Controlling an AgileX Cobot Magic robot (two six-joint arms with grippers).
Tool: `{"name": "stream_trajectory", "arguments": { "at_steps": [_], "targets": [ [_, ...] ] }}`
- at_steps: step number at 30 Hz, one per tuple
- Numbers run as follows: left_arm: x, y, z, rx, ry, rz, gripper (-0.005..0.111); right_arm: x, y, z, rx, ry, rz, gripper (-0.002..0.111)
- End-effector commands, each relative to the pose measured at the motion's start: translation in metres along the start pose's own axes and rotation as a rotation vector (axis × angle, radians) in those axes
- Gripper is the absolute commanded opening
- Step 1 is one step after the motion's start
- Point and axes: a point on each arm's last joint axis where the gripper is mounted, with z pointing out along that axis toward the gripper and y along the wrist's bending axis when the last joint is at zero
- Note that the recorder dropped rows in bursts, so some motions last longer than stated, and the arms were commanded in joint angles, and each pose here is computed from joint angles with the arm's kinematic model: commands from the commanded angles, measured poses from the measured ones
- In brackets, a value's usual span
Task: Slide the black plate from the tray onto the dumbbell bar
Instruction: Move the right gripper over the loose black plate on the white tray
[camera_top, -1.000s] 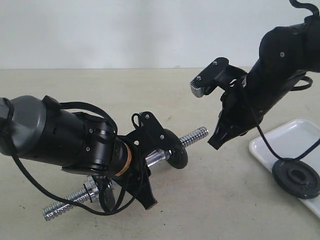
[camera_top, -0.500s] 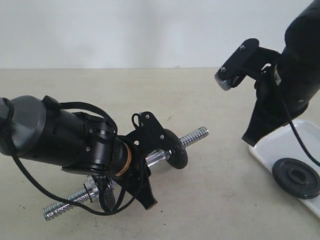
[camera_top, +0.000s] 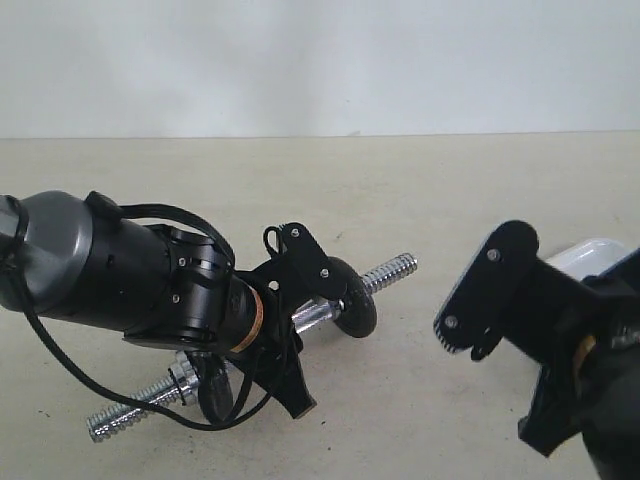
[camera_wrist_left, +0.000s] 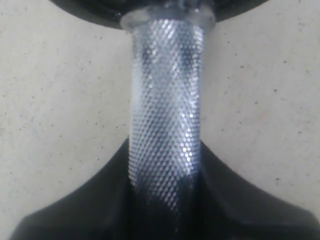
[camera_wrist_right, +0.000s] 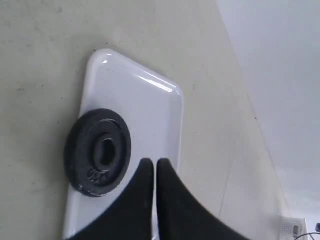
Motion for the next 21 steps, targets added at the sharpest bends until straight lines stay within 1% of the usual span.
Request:
{"name": "stream_trajectory", "arguments": {
  "at_steps": [1,4,7,10,16,20,21],
  "targets": [
    [-0.009,0.000,-0.007,0.013,-0.059,-0.006,0.004,0.007,0.014,-0.016,-0.034,-0.022,0.063,0.000],
    [-0.009,0.000,-0.007,0.009,-0.054,-0.006,0.004,0.008,0.019,-0.022,-0.061,-0.026,0.089,0.000],
    [-0.009,0.000,-0.007,0.009,-0.054,-0.006,0.004,0.014,0.023,-0.020,-0.073,0.014,0.090,0.000],
    [-0.009,0.000,-0.007,0.008,-0.052,-0.006,0.004,0.025,0.031,-0.012,-0.050,0.064,0.053,0.000],
    [-0.009,0.000,-0.007,0.006,-0.051,-0.004,0.004,0.025,0.048,-0.002,-0.007,0.118,-0.047,0.000],
    [-0.008,0.001,-0.007,0.004,-0.048,-0.004,0.004,0.026,0.058,0.004,0.021,0.150,-0.037,0.000],
    [-0.008,0.001,-0.007,0.004,-0.048,-0.004,0.004,0.026,0.062,0.005,0.011,0.151,-0.028,0.000]
  ]
}}
